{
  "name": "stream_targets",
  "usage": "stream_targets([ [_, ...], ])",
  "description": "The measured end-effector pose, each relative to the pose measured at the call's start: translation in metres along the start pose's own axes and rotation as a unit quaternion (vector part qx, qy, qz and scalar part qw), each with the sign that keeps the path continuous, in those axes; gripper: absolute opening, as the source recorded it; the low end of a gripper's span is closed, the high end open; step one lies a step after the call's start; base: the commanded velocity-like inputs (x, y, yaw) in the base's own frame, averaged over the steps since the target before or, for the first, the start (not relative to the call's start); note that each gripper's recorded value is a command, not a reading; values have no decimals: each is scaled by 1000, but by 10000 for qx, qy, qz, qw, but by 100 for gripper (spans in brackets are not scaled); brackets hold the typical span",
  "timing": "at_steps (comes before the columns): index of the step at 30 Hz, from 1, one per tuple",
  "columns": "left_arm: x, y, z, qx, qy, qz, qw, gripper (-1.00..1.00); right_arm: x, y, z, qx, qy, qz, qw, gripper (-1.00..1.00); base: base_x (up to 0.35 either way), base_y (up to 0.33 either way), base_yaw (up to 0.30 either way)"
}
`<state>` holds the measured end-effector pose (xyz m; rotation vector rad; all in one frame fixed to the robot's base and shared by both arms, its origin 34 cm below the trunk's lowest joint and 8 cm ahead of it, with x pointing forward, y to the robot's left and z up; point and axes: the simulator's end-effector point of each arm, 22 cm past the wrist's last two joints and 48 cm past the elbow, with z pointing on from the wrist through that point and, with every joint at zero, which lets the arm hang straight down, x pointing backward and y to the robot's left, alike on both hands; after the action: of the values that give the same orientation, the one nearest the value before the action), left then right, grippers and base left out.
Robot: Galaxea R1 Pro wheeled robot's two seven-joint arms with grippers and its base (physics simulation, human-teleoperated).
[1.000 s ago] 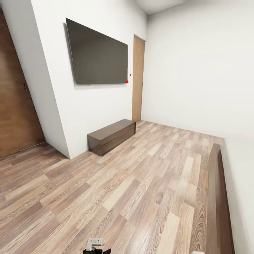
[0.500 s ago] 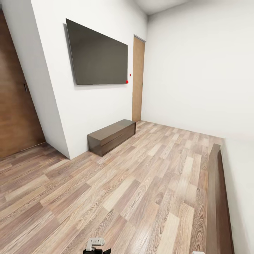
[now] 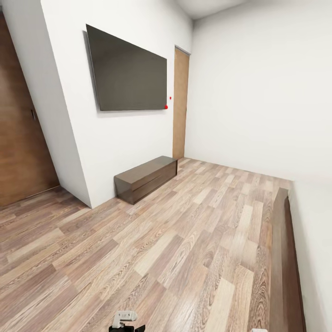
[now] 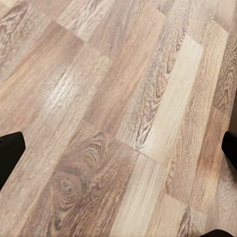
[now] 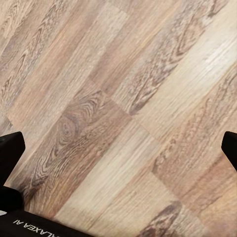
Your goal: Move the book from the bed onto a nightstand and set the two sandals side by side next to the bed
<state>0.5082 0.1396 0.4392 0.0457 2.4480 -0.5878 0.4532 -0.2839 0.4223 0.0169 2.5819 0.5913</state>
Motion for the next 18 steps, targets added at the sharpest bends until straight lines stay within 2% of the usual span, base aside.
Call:
stream_targets([
  [11,0,0,0,-1,-4,-4,10000,100,0,0,0,1,0,0,10000,100,0,0,0],
  [18,-1,1,-1,-8,-20,-2,10000,100,0,0,0,1,-2,-1,10000,100,227,0,0],
])
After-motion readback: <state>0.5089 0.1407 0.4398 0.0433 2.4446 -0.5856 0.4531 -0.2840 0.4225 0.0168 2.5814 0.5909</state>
